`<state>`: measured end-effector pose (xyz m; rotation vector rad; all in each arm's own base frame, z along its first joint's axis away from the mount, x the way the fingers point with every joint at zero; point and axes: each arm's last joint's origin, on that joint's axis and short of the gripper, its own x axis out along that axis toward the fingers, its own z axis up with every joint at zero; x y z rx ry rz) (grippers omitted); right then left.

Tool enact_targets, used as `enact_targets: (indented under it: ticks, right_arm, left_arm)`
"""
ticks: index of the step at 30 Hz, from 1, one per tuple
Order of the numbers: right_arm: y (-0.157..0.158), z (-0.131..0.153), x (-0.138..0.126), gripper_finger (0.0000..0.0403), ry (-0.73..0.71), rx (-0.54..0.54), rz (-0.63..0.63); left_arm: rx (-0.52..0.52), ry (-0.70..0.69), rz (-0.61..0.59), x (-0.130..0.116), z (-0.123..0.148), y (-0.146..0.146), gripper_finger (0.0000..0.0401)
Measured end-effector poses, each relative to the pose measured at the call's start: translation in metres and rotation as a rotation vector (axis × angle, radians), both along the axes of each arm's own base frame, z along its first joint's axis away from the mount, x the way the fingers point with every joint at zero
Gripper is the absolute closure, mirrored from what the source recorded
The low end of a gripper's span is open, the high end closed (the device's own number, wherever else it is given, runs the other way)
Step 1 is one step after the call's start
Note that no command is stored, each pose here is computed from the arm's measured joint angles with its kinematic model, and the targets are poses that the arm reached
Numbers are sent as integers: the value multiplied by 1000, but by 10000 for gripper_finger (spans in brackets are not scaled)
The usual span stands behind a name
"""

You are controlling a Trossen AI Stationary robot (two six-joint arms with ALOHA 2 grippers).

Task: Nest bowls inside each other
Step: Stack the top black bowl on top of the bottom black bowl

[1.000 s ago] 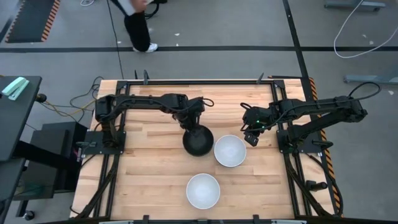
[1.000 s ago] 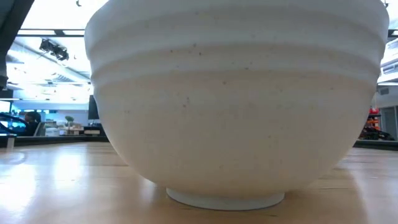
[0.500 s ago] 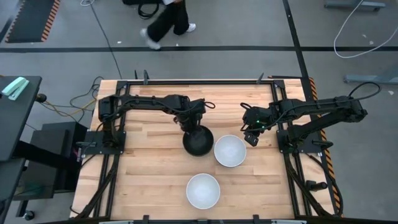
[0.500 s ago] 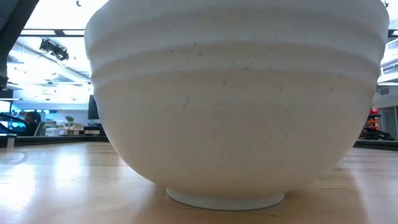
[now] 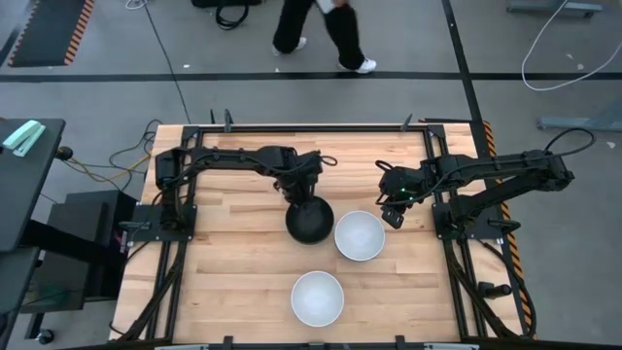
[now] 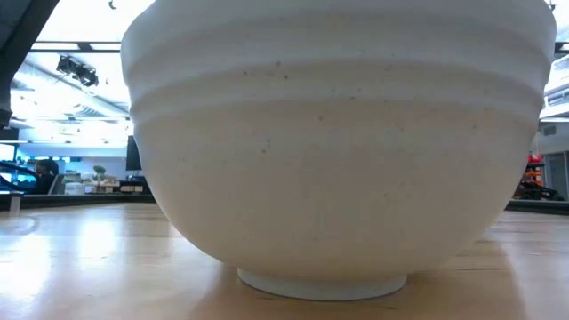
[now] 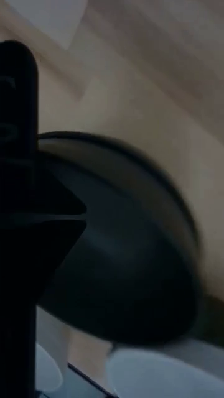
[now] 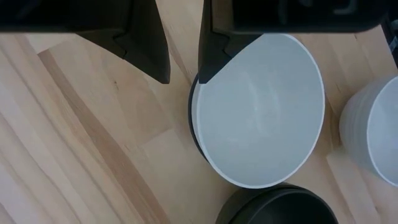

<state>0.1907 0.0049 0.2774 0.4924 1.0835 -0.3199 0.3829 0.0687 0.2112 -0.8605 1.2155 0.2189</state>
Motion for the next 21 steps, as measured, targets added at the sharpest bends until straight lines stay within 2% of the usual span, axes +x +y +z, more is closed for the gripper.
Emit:
enact_targets:
  ticks: [7,12,15,21]
  right_arm:
    - [0,0,0,312,0,0,0]
    - [0,0,0,312,0,1,0]
    - [0,0,0,312,0,1,0]
    - [0,0,0,312,0,1,0]
  left_arm:
    - [46,-114,-28,10,27,8,391]
    - [88,-46,8,2,24,19,394]
    - [124,-9,20,-1,23,23,381]
    - [126,-2,20,-2,22,24,373]
